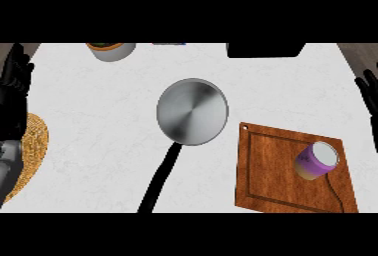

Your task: Pick the can from the cutting board and place it in the pan

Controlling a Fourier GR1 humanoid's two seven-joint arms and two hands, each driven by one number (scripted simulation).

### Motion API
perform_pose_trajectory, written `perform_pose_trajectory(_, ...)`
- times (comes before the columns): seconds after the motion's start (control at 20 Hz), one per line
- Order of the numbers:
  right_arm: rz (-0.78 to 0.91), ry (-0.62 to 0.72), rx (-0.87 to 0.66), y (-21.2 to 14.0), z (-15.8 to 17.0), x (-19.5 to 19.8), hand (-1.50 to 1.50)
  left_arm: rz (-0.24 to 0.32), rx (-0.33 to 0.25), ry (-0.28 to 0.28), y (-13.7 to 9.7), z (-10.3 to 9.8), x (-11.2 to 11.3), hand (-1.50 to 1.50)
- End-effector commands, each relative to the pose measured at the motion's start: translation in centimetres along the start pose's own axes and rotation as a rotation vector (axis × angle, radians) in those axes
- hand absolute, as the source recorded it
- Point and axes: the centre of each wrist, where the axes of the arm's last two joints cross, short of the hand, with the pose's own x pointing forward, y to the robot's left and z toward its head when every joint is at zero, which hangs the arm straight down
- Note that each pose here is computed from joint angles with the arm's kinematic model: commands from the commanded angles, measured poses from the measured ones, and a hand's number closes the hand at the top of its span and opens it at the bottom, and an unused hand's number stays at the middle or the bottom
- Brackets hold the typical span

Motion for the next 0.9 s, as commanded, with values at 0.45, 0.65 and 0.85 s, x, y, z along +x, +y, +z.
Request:
perform_pose_trajectory(0.45,0.210,0.078,0.108,-3.5,-0.2,-1.7,1.50,-0.070,-0.123,0.463,0.5,5.4,-8.9,0.00)
perform_pose_trajectory(0.65,-0.174,-0.019,0.216,-6.8,1.7,-6.2,-1.50,-0.070,-0.125,0.480,1.0,4.6,-9.3,0.00)
perform_pose_trajectory(0.85,-0.090,-0.074,0.385,-9.5,1.2,-4.7,-1.50,-0.087,-0.135,0.488,2.1,6.0,-11.0,0.00)
